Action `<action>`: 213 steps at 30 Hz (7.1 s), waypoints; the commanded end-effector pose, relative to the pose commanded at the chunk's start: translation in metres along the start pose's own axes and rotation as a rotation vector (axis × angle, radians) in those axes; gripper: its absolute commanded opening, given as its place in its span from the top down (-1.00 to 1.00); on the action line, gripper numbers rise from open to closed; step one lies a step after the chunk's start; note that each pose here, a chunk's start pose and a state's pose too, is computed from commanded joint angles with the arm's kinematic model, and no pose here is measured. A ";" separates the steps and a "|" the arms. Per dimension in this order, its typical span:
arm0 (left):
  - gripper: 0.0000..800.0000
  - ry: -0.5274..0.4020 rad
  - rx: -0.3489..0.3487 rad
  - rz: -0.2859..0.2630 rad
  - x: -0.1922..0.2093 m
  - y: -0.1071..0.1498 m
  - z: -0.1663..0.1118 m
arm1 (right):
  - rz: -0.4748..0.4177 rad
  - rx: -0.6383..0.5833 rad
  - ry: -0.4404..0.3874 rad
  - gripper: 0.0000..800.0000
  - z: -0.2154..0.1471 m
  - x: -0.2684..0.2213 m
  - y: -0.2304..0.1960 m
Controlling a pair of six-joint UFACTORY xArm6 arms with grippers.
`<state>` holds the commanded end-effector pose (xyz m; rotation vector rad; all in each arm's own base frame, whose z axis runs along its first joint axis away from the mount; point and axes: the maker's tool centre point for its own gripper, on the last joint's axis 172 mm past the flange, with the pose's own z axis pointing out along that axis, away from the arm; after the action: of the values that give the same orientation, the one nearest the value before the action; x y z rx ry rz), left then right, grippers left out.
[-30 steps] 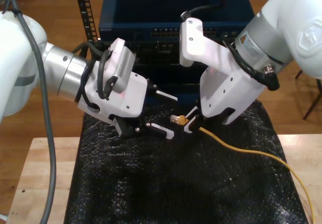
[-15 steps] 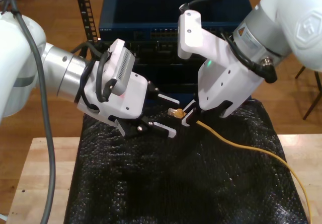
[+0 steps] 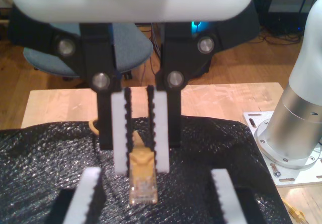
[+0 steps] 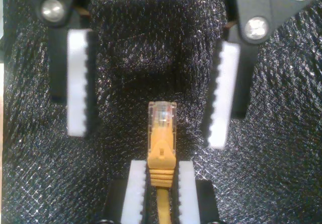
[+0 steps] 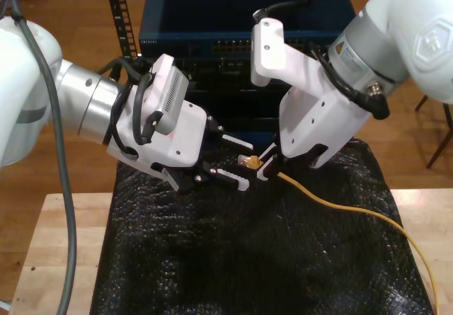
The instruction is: Grab the cable and plug it in
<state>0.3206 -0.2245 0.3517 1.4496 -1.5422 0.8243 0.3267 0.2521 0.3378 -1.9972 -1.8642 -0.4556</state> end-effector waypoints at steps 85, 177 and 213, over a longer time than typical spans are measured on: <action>0.99 0.429 -0.229 -0.348 0.034 -0.005 -0.017 | -0.409 -0.305 0.098 -1.00 -0.105 0.040 -0.020; 0.95 0.773 -0.584 -0.442 0.097 0.028 -0.096 | -0.762 -0.688 0.265 0.31 -0.106 0.125 -0.025; 0.94 0.767 -0.602 -0.444 0.100 0.031 -0.099 | -0.763 -0.695 0.273 0.39 -0.110 0.123 -0.029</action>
<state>0.3061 -0.1764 0.4861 0.8228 -0.7393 0.4870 0.3081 0.3094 0.4938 -1.3279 -2.4301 -1.6791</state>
